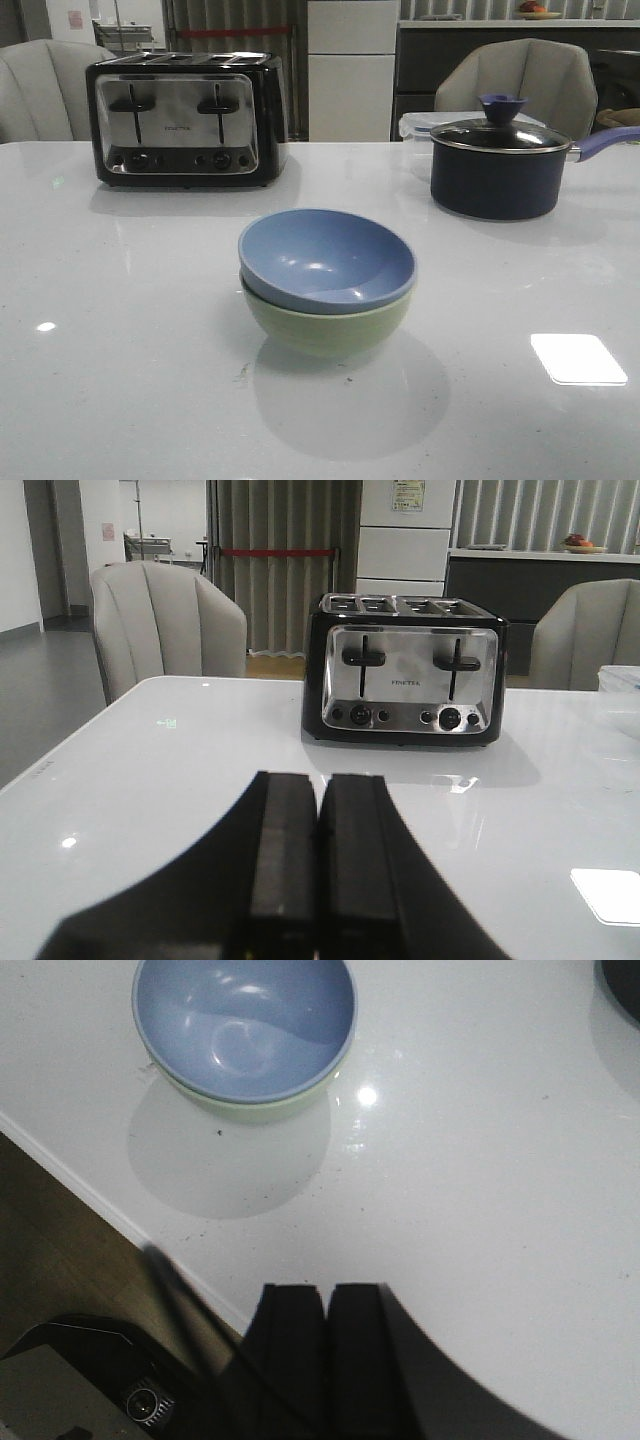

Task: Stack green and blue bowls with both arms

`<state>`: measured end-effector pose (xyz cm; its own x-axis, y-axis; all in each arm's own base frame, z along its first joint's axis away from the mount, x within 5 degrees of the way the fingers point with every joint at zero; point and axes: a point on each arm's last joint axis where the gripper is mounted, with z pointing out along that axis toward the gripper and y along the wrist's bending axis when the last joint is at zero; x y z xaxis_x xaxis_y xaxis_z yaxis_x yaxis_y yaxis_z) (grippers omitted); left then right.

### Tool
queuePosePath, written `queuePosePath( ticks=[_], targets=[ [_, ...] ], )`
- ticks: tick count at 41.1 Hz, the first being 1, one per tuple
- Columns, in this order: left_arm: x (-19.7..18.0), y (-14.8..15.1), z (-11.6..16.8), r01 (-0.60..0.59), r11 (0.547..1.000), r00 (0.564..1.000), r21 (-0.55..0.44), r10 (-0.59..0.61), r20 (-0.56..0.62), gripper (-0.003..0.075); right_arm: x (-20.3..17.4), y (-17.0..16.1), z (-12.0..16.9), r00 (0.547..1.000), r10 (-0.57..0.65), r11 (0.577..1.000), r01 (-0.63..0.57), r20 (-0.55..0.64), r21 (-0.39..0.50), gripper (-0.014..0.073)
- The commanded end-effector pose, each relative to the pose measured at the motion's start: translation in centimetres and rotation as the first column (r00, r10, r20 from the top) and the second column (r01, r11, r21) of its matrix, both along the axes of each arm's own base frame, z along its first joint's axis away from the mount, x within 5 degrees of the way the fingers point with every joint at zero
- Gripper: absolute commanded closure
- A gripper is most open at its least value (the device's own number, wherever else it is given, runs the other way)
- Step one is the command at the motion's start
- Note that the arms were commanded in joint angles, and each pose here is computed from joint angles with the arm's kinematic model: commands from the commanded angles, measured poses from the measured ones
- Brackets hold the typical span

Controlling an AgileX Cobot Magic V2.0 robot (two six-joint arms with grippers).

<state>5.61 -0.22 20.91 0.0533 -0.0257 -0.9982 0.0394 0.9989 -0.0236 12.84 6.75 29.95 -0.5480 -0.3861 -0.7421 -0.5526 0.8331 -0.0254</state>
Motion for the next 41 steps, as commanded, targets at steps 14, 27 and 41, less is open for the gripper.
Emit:
queuePosePath(
  ticks=[14,27,41],
  targets=[
    [-0.28,-0.20,0.83,0.043,0.999,0.993,-0.019,-0.041,0.109,0.0627,0.37,0.04,1.37,0.996,-0.004,1.000,0.002,0.088,0.026,0.0567],
    [-0.28,-0.20,0.83,0.043,0.999,0.993,-0.019,-0.041,0.109,0.0627,0.37,0.04,1.37,0.996,-0.004,1.000,0.002,0.088,0.026,0.0567],
    [-0.26,-0.20,0.82,0.043,0.999,0.993,-0.019,-0.041,0.107,0.0627,-0.62,-0.78,1.41,0.992,-0.034,0.999,0.029,0.119,0.045,0.0567]
  ],
)
